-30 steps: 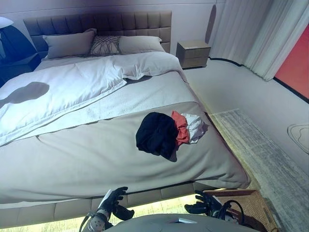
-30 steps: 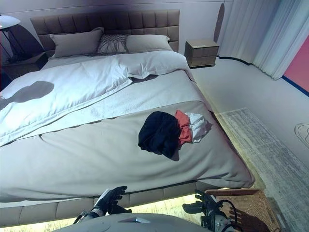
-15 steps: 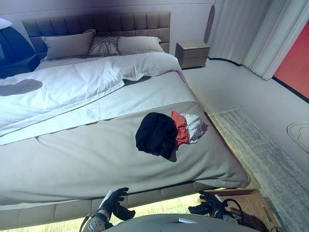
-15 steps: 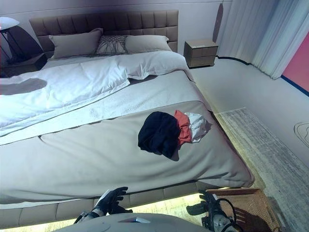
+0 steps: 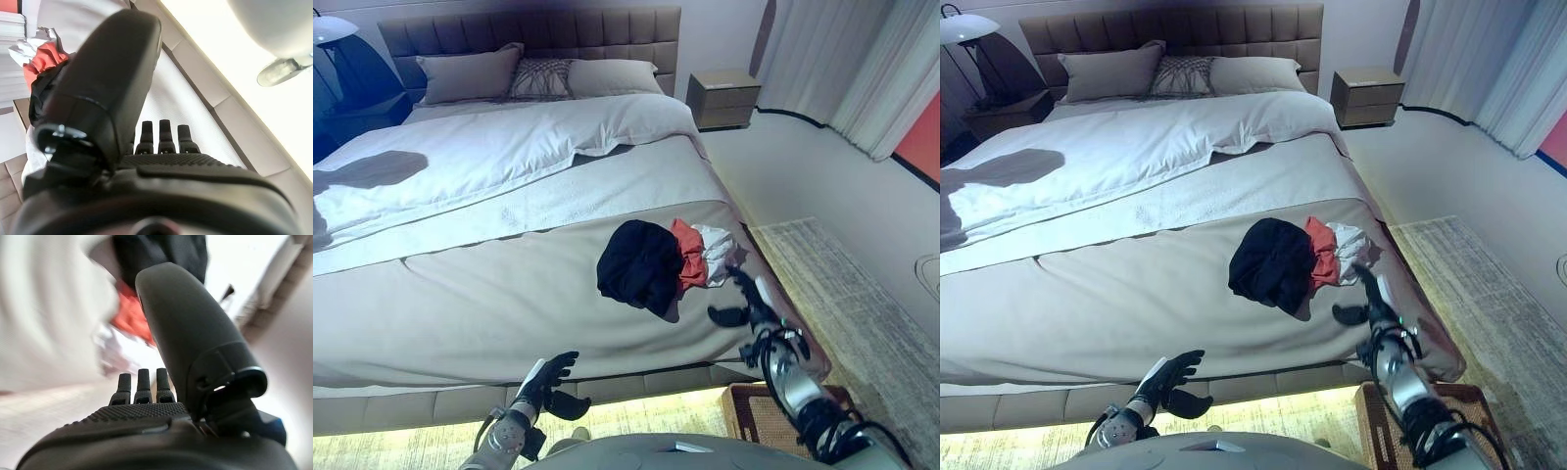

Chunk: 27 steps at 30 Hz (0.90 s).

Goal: Pick up the clothes from the bed and place them into the basket

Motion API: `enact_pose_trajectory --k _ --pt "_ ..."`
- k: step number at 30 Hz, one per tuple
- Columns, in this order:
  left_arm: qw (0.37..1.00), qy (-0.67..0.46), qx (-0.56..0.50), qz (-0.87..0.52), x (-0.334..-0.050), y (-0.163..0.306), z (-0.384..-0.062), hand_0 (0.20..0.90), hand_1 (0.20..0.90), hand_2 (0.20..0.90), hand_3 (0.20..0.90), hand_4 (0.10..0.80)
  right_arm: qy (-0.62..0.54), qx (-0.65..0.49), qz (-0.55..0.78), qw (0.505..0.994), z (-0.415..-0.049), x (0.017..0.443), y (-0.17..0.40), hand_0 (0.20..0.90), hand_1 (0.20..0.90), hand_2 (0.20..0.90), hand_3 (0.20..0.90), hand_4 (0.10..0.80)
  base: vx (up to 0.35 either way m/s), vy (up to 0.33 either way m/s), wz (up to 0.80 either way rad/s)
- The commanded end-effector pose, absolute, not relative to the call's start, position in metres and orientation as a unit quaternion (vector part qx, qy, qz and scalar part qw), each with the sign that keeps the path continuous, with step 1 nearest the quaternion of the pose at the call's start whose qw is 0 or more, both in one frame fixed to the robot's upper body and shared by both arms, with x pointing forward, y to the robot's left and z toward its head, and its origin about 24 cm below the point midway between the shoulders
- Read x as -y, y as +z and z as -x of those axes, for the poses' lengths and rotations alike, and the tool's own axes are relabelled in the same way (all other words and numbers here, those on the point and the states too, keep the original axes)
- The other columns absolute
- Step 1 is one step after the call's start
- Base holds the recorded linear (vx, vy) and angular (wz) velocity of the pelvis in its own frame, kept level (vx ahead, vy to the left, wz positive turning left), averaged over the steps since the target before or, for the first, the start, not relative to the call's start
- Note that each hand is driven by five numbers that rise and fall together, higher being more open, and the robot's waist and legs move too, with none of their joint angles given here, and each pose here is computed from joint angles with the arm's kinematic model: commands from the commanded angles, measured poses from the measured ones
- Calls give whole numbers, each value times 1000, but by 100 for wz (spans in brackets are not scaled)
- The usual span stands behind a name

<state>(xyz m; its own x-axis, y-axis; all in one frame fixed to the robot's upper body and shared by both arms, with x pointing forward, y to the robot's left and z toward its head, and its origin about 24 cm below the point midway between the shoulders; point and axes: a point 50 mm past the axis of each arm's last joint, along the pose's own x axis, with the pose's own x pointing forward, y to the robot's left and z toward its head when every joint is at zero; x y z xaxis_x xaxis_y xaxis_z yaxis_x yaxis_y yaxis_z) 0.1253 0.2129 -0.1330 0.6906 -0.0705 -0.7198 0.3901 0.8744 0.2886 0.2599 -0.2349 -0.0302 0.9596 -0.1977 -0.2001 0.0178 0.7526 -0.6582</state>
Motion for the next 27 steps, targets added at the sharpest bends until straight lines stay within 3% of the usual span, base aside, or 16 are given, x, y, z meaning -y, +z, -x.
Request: enact_pose_trajectory --k 1,3,5,8,13,16,20,27 --pt "903 -147 -317 -249 -221 -108 -184 900 900 900 900 800 -96 64 392 913 -334 215 71 900 900 900 900 800 -134 22 14" --pt "900 -161 -316 -253 -218 -105 -192 900 900 900 900 800 -105 99 411 900 -347 211 95 900 900 900 900 800 -222 26 26" --pt "904 -182 -280 -266 -205 -92 -219 900 900 900 900 800 -132 179 457 861 -377 209 169 900 900 900 900 800 -388 58 26" --pt "914 -179 -254 -260 -196 -82 -231 900 900 900 900 800 -143 215 486 835 -388 205 211 900 900 900 900 800 -194 67 22" --pt "916 -188 -238 -262 -189 -76 -235 900 900 900 900 800 -148 215 512 818 -397 208 238 900 900 900 900 800 -88 31 24" --pt "937 -171 -218 -214 -184 -66 -242 900 900 900 900 800 -168 220 580 766 -404 212 272 900 900 900 900 800 -104 41 24" --pt "952 -168 -200 -159 -185 -56 -243 900 900 900 900 800 -189 203 623 732 -405 221 291 900 900 900 900 800 -101 2 26" --pt "975 -151 -149 61 -197 -30 -244 900 900 900 900 800 -234 141 686 675 -404 238 324 900 900 900 900 800 -56 -18 16"
